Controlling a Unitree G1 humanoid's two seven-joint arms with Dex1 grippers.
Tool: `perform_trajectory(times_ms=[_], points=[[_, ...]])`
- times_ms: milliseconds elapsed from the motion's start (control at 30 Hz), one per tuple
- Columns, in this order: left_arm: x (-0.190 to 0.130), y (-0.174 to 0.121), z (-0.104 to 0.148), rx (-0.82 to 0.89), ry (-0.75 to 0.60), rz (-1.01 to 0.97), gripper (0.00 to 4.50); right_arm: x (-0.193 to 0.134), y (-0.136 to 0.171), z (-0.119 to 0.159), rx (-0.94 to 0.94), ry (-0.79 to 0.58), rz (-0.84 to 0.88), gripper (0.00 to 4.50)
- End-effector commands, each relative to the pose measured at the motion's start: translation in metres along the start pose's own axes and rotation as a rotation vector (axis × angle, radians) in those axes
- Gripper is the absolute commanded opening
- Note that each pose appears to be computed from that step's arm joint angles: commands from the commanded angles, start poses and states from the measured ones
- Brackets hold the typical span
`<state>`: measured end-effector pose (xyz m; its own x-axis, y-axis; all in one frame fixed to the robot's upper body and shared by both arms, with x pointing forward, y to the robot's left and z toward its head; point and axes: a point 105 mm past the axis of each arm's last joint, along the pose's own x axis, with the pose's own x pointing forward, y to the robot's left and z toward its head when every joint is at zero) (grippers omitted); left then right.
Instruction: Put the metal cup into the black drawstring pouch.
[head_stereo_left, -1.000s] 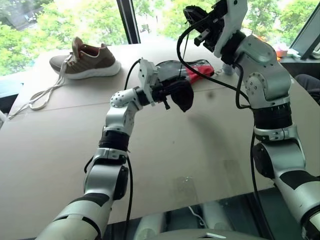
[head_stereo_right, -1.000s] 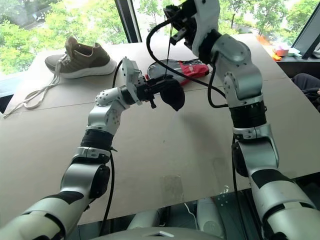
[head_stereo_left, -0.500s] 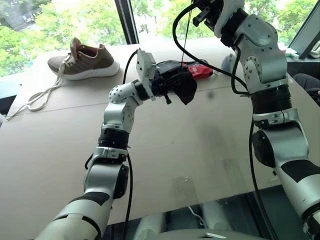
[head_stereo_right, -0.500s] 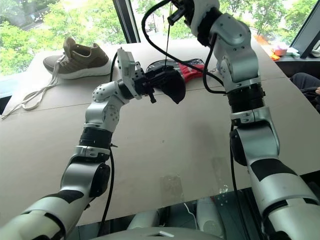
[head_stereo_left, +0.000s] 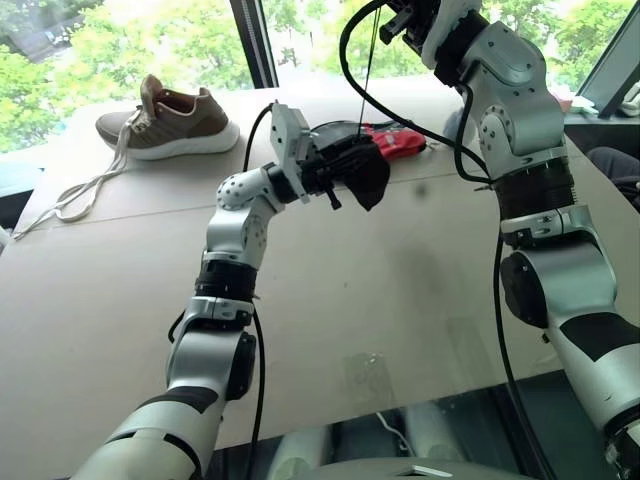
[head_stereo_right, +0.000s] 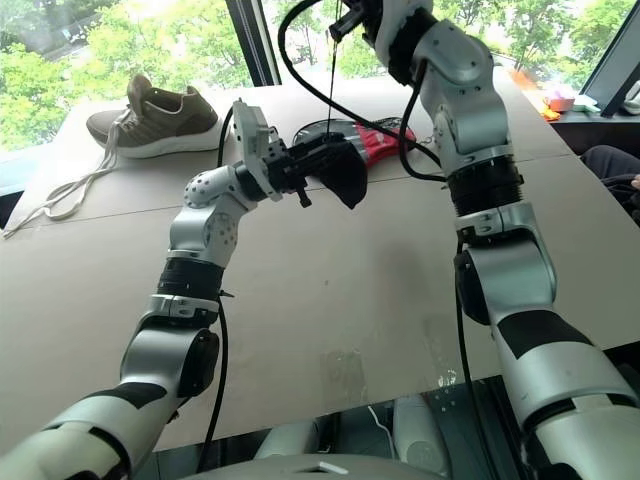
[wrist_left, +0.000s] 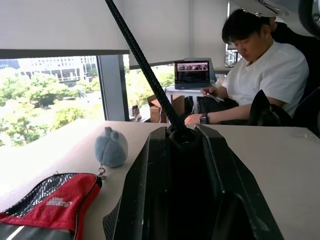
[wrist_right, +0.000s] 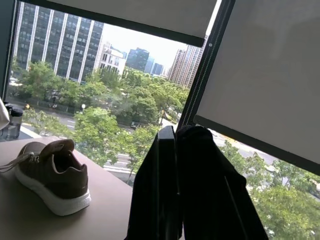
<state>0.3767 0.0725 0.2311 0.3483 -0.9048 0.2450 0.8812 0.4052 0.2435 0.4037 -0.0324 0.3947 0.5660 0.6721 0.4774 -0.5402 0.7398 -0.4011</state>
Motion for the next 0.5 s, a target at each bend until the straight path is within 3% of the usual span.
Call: perform_trajectory(times_ms=[33,500], points=[[-0.024,-0.028,-0.083,-0.197,0.264,-0.050,0.18,-0.021,-0.053,0.145,-0.101,-0.486,-0.242,0.00],[-0.023,-0.026,-0.079,-0.205,0.236,-0.033,0.18,-0.017,-0.042,0.137,-0.078,-0.467,-0.191,0.00]])
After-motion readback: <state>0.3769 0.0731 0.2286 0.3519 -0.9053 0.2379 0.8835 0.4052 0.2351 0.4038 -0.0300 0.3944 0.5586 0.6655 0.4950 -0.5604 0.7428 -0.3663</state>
